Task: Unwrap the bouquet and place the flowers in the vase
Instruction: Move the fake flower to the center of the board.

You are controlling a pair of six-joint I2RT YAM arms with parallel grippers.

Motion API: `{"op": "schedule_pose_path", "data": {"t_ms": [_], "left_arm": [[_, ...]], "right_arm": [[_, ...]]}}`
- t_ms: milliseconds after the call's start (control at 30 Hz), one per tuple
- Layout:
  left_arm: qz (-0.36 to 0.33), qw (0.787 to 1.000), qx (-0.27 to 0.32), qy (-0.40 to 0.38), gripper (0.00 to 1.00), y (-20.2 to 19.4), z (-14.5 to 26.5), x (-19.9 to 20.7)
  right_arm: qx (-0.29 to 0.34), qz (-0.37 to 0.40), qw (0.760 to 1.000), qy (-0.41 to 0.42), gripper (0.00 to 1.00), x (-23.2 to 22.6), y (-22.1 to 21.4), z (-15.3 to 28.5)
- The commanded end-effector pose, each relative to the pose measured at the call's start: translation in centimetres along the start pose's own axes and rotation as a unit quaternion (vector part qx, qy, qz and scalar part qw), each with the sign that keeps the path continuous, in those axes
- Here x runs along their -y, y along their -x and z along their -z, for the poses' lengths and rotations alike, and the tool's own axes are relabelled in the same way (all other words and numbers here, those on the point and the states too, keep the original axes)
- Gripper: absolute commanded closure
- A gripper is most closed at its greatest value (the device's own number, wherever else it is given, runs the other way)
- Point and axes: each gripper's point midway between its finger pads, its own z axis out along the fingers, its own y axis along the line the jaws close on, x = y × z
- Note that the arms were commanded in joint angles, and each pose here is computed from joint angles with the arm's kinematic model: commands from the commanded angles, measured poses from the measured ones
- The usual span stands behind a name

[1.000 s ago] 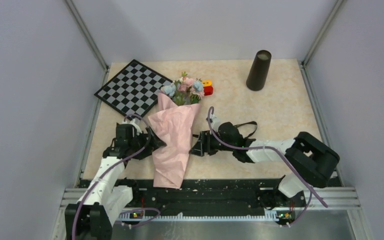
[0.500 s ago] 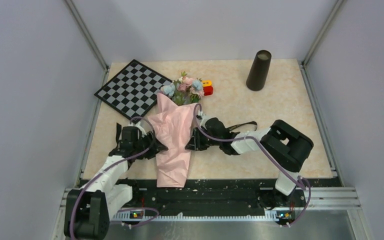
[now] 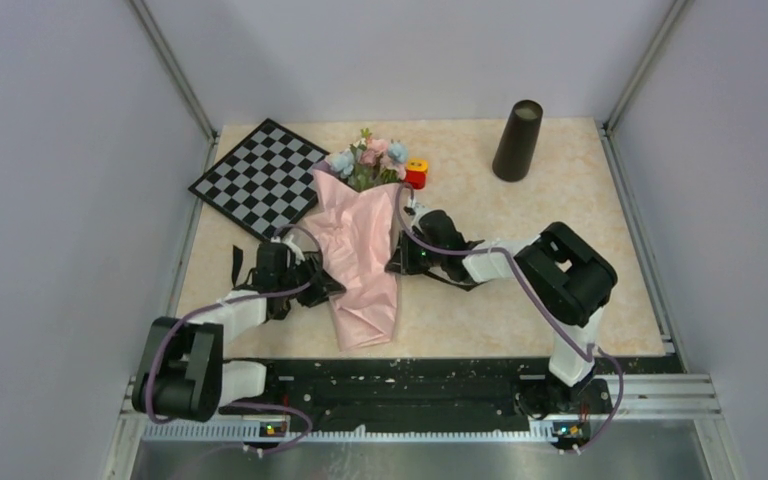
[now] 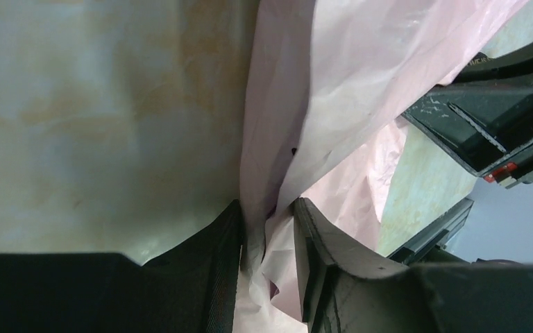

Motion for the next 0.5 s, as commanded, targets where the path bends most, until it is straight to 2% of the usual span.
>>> {"op": "schedule_pose_path", "data": {"t_ms": [0, 167, 233, 267, 333, 367, 467], "left_arm": [[-0.042, 0.997, 0.018, -0.059, 0.63, 2.6, -1.2, 3.9], [-0.047, 0.997, 0.028, -0.059, 0.5, 4.0, -1.4, 4.8], [-0.059, 0.996, 0.032, -0.056, 0.34, 4.6, -0.9, 5.4], [-0.067, 0.996, 0.031, -0.051, 0.22, 4.7, -0.6, 5.6], [-0.079, 0.996, 0.033, -0.026, 0.06, 5.3, 0.2, 5.6], [-0.085, 0.996, 0.036, -0.009, 0.02, 5.5, 0.7, 5.4], [-0.098, 0.994, 0.05, 0.025, 0.01, 6.4, 2.5, 5.5]], "right_arm": [[0.022, 0.039, 0.999, -0.005, 0.85, 0.7, 3.0, -0.3], [0.029, 0.061, 0.998, -0.019, 0.83, 1.0, 4.5, 0.3], [0.03, 0.07, 0.997, -0.024, 0.76, 0.9, 4.8, 0.8], [0.033, 0.074, 0.996, -0.03, 0.71, 1.0, 5.1, 1.1], [0.04, 0.083, 0.995, -0.037, 0.6, 0.9, 5.7, 2.0], [0.039, 0.087, 0.995, -0.043, 0.54, 1.0, 5.8, 2.4], [0.048, 0.102, 0.992, -0.061, 0.41, 1.0, 6.5, 3.9]]}}
